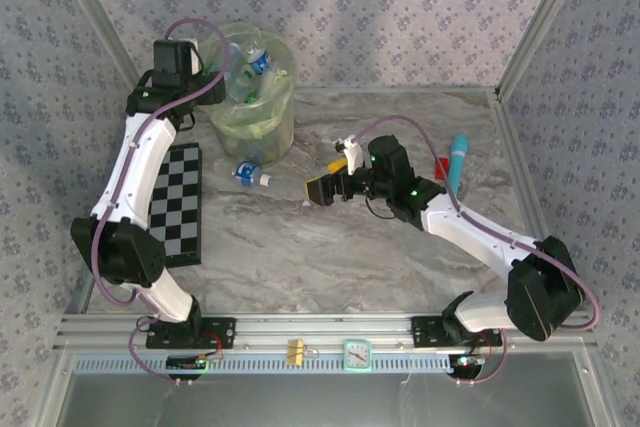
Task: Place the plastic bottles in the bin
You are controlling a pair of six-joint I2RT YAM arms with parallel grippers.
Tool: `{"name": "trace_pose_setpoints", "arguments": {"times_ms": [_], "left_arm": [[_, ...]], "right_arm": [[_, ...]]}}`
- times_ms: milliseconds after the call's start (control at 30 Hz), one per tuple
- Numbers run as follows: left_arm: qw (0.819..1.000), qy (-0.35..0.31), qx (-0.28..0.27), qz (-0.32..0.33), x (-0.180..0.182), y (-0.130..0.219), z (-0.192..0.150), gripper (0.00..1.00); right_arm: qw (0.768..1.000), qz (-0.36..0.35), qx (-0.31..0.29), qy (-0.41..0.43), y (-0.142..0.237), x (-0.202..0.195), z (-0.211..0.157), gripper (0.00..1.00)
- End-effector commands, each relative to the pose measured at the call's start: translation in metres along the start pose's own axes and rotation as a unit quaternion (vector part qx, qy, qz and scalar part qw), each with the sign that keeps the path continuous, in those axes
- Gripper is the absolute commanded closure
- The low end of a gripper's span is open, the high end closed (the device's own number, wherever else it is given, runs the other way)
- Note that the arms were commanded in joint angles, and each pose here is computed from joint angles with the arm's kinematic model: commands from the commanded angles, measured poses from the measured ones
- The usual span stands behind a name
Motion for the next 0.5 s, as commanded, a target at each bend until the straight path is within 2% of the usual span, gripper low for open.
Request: {"name": "trace_pose_setpoints", "arguments": {"times_ms": [0, 133, 300, 467], "left_arm": [[0.999, -0.006, 0.001, 0.044, 0.011, 0.009, -0.003, 0.11], [0.998, 0.031, -0.038, 0.048, 0.016, 0.032, -0.004, 0.06], [0.99, 0.096, -0.099, 0.002, 0.016, 0.064, -0.013, 0.0], [0.976, 0.187, -0.093, -0.054, 0.007, 0.07, -0.044, 0.0]], "right_arm": [[1.0, 0.003, -0.002, 0.011, -0.002, 0.006, 0.007, 0.0], [1.0, 0.002, 0.001, 0.009, -0.004, 0.005, 0.007, 0.0], [1.0, 0.0, 0.004, 0.007, -0.006, 0.003, 0.005, 0.0], [1.0, 0.006, 0.007, 0.01, -0.009, 0.004, 0.004, 0.0]]}}
Point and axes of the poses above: each hand's point on the last joint's axis, 136 mm out from that joint toward the fingers, its own y axis back along the fingers, its own x axis along the line the jaws close on, z = x × y, the point moved 9 cm from there along y, back along the fingers, and after that the axes turned 11 degrees about -y, right-handed, at the moved point
